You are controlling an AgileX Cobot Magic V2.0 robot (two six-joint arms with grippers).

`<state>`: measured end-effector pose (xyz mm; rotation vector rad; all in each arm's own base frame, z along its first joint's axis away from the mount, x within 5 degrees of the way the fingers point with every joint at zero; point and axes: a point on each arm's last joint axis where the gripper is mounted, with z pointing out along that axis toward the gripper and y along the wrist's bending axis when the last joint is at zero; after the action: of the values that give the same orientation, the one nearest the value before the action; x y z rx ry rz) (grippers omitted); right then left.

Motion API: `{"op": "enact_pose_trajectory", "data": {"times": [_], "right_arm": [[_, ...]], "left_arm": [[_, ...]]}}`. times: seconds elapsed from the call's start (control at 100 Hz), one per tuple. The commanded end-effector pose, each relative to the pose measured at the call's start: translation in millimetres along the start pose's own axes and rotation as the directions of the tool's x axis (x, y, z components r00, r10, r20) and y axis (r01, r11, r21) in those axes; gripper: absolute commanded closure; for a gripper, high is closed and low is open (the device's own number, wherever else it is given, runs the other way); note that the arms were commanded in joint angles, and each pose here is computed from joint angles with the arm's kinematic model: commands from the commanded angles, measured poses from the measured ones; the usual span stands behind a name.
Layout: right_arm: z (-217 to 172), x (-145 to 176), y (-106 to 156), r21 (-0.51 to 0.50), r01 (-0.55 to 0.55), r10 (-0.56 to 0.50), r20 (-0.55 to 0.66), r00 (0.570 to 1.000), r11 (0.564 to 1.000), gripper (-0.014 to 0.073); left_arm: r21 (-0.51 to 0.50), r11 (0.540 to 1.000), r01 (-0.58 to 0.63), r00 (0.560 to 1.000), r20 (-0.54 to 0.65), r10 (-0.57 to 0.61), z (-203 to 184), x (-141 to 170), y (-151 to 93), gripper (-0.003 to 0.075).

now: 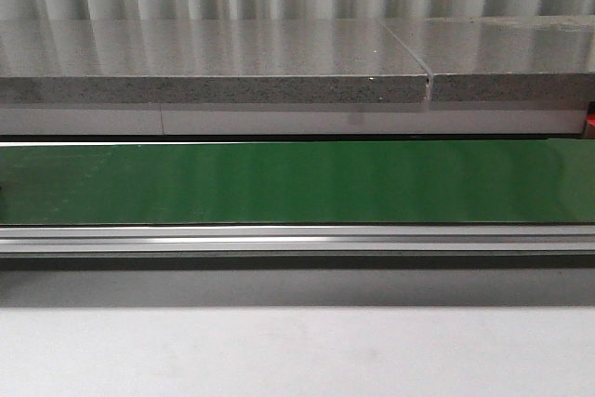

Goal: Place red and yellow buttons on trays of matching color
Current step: 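Grasp the yellow button with the left gripper and carry it over the belt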

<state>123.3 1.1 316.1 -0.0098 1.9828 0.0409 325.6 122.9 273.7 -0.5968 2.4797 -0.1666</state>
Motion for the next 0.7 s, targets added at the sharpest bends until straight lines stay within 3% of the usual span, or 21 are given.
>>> {"op": "enact_pose_trajectory", "data": {"times": [0.0,0.69], "right_arm": [[-5,-14,0,0.009,0.010,-0.010,0.100,0.995,1.000,0.0662],[-5,-14,0,0.009,0.010,-0.010,0.100,0.995,1.000,0.0662]], "left_arm": [[0.006,1.000,0.030,0.995,0.090,-0.031,-7,-22,1,0.0092],[-0.041,0.998,0.042,0.999,0.006,-0.042,77,-72,33,0.0092]]}}
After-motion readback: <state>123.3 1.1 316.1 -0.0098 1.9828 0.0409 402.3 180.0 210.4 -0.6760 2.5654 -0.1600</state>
